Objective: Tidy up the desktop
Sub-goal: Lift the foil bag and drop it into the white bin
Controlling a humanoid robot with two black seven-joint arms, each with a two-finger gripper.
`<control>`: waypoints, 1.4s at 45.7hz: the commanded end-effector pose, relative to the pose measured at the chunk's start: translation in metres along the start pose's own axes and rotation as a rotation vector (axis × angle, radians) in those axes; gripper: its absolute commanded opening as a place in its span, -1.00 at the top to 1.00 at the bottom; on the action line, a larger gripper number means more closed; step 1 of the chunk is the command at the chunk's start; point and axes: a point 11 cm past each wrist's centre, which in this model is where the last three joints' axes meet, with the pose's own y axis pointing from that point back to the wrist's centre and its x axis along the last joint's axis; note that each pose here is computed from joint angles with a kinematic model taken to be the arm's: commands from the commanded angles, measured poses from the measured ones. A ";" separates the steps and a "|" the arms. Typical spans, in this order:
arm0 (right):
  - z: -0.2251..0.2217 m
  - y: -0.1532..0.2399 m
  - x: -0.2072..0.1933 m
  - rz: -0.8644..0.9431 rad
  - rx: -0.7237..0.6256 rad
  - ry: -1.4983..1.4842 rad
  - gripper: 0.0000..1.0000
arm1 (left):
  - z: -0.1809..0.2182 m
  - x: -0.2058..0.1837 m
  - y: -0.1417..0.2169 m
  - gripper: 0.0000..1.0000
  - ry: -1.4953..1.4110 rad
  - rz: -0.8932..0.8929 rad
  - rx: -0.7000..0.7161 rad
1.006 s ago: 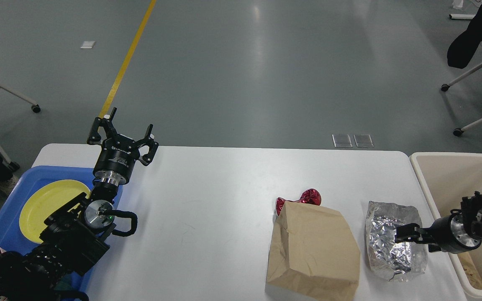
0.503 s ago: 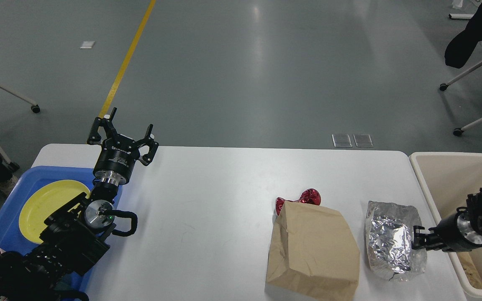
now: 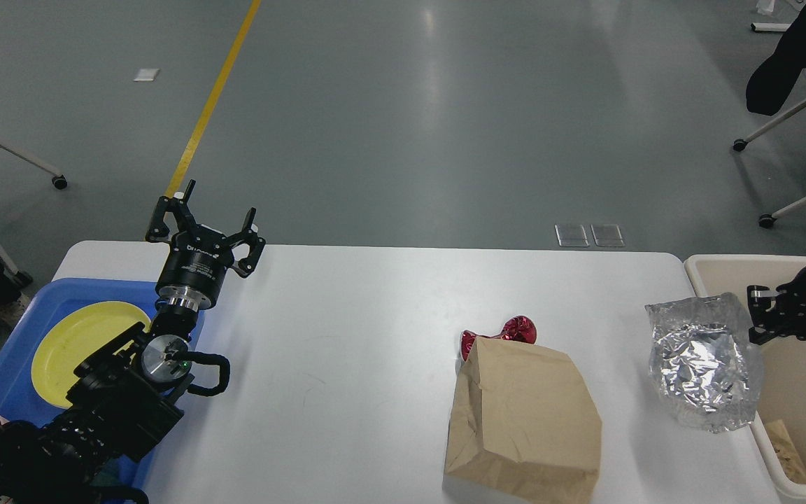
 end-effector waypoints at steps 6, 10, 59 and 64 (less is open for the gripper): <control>0.023 0.047 0.022 0.083 -0.085 -0.016 1.00 | 0.000 0.000 0.000 -0.93 0.000 0.000 0.000; 0.039 0.069 0.040 0.175 -0.150 -0.014 1.00 | 0.000 0.000 0.000 -0.93 0.000 0.000 0.000; 0.126 -0.085 -0.010 0.988 -0.076 -0.172 1.00 | 0.000 0.000 0.000 -0.93 0.000 0.000 0.000; 0.127 -0.087 -0.012 0.982 -0.074 -0.178 0.98 | 0.000 0.000 0.000 -0.93 -0.001 0.001 0.000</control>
